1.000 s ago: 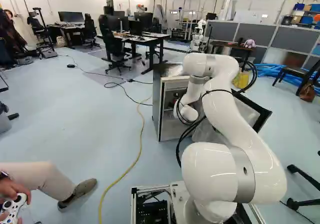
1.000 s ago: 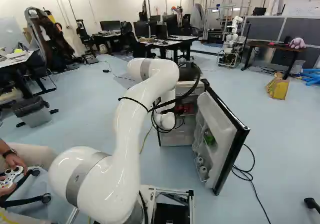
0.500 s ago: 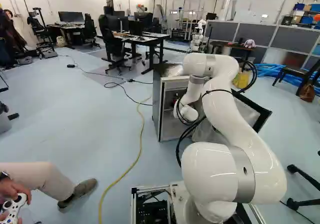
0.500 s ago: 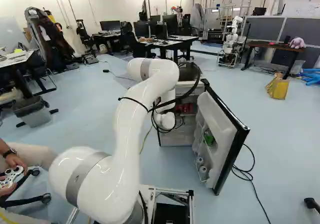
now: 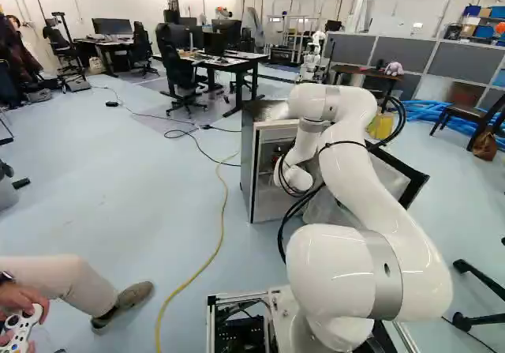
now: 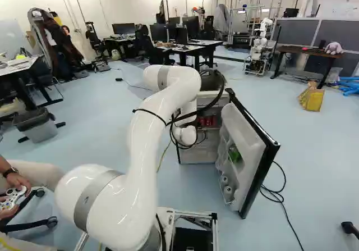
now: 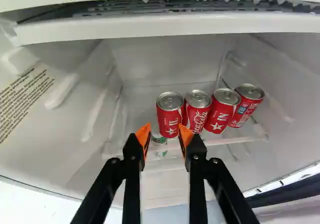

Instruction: Grab a drink from the fridge

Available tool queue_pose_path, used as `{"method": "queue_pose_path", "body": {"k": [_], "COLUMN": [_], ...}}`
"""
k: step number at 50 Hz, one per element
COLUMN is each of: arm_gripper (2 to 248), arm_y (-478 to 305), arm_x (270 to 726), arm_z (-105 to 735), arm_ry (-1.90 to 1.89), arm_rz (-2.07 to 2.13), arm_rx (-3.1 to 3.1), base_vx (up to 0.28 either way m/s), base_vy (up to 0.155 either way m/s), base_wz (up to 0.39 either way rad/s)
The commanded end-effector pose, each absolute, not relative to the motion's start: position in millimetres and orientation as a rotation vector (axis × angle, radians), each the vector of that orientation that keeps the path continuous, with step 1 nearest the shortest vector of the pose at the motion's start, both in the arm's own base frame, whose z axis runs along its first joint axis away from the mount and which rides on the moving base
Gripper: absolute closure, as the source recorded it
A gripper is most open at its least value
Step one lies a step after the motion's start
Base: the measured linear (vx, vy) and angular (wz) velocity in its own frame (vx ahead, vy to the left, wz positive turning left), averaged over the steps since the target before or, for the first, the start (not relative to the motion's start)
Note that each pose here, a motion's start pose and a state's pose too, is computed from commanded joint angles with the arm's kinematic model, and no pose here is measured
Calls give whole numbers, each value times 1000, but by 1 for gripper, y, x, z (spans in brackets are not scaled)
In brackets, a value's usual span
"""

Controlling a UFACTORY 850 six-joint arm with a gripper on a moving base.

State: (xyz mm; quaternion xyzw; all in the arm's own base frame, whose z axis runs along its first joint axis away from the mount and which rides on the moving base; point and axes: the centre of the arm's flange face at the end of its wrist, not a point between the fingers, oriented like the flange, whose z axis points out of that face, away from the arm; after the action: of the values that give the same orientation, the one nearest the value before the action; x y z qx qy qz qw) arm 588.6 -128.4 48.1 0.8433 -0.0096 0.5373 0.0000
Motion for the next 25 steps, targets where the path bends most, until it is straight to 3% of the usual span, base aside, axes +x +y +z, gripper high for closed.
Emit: {"method": "queue_pose_path", "body": {"k": [25], "arm_gripper": [143], "arm_y": [-128], "arm_x": [589], "arm_z": [48], "arm_ry": [-30], "arm_rz": [1688], "arm_rx": [2649], "base_vx": [0], "base_vy": [0], "base_wz": [0]}}
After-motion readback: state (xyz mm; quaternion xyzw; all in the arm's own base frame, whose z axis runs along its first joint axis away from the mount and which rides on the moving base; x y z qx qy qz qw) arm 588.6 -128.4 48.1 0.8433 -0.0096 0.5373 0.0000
